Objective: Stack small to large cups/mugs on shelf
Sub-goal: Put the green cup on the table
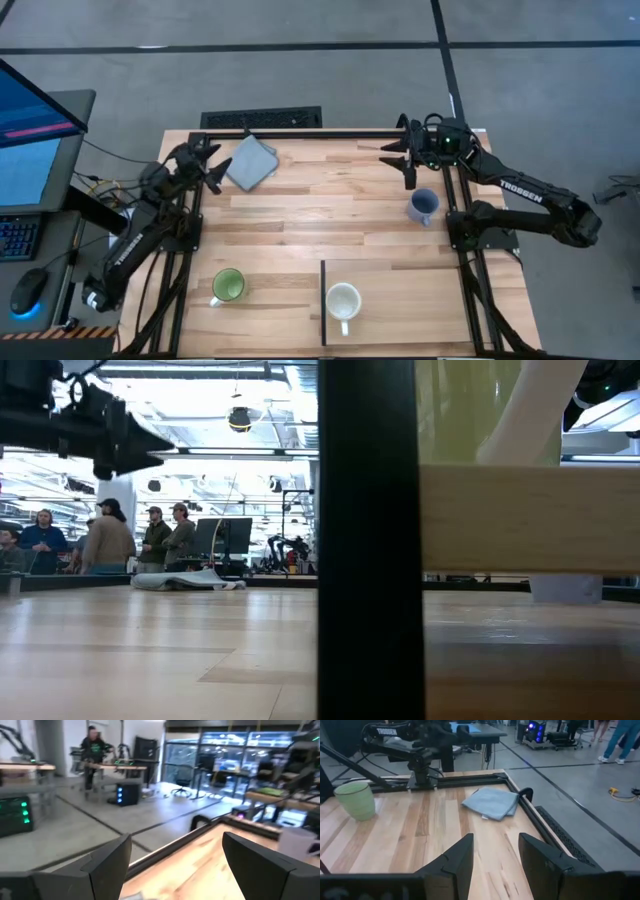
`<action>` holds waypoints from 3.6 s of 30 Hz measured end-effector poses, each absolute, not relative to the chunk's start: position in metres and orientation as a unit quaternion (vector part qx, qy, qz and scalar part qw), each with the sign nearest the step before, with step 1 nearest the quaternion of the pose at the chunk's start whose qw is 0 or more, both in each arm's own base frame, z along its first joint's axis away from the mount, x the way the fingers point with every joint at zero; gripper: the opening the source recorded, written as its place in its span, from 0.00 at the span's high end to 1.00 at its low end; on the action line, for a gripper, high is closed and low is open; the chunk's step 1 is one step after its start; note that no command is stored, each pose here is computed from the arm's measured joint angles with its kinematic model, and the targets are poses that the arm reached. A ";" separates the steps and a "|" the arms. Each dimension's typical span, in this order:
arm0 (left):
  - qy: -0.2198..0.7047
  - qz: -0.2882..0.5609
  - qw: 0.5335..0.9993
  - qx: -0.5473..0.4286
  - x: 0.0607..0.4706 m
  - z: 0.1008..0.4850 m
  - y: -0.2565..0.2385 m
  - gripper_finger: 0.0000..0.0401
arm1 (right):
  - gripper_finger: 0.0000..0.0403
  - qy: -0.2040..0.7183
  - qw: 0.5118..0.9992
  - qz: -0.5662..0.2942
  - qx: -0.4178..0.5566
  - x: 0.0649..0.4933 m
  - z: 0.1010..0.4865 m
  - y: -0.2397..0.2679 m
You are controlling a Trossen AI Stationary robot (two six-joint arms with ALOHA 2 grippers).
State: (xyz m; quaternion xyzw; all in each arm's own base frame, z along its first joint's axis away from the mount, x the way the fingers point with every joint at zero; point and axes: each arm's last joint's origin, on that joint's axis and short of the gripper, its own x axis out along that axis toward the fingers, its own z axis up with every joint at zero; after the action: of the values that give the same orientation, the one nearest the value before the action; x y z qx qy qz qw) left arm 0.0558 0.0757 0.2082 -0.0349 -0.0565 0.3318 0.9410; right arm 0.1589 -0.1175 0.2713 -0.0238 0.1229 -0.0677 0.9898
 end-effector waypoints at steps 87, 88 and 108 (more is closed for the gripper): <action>0.662 0.272 0.609 -0.342 0.144 0.302 -0.117 0.24 | 0.56 0.144 0.987 -0.064 -0.017 0.176 0.254 -0.132; 0.666 0.278 0.605 -0.336 0.145 0.299 -0.123 0.24 | 0.56 0.143 0.988 -0.063 -0.017 0.176 0.255 -0.132; 0.650 0.300 0.609 -0.341 0.160 0.268 -0.222 0.24 | 0.56 0.145 0.989 -0.023 0.010 0.175 0.252 -0.129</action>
State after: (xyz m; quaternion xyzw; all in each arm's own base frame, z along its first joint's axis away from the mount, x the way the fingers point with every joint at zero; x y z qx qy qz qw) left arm 0.1598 -0.2223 0.2680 -0.3412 0.6497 0.3002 0.6094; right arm 0.1753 -0.1290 0.2525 0.0102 0.1450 -0.0231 0.9891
